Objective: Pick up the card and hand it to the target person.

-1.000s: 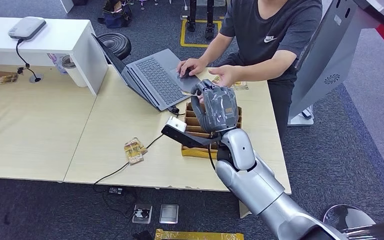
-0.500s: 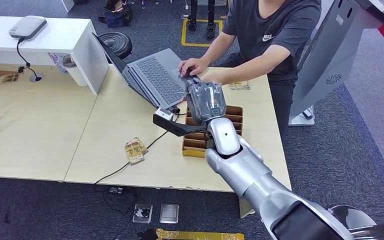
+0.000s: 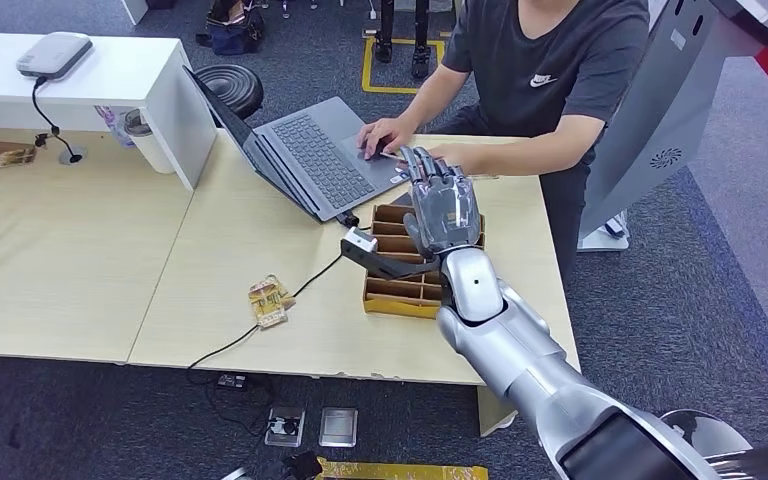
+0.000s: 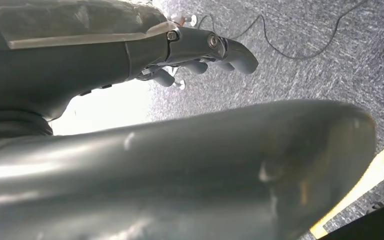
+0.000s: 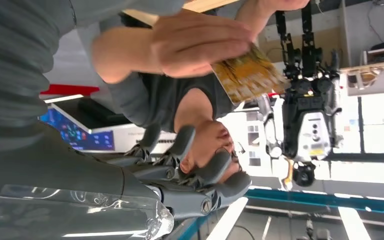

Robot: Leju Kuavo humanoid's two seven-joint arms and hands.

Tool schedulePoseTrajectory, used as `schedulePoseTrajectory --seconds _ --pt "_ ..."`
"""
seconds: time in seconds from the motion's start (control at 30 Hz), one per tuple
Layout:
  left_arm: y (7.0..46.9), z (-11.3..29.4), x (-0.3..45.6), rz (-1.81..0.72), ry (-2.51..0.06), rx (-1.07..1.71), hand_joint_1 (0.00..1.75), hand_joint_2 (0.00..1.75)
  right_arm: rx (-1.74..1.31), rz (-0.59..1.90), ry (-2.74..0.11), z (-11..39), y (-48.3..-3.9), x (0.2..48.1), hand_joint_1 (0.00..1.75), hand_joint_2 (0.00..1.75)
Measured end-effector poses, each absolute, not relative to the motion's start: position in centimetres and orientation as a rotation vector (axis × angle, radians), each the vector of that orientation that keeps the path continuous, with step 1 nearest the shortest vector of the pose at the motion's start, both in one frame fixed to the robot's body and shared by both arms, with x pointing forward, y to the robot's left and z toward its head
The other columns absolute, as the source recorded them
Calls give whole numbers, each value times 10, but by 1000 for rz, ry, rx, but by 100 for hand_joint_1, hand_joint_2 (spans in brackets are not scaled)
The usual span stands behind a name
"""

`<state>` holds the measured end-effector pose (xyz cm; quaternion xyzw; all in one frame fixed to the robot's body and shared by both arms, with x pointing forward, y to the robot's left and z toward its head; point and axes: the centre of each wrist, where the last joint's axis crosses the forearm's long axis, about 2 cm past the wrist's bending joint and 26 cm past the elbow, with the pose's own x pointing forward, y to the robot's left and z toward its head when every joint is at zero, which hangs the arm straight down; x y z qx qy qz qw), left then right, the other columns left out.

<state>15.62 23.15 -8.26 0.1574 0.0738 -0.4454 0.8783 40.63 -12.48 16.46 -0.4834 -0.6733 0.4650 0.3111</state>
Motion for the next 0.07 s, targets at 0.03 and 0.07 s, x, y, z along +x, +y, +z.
schedulePoseTrajectory --seconds 0.03,0.07 --pt "231 -83 156 -931 154 329 0 0 -1274 1238 -1791 163 -126 405 0 175" --pt "231 -83 156 -932 154 329 0 0 -1273 1244 -1798 162 -127 404 0 175"
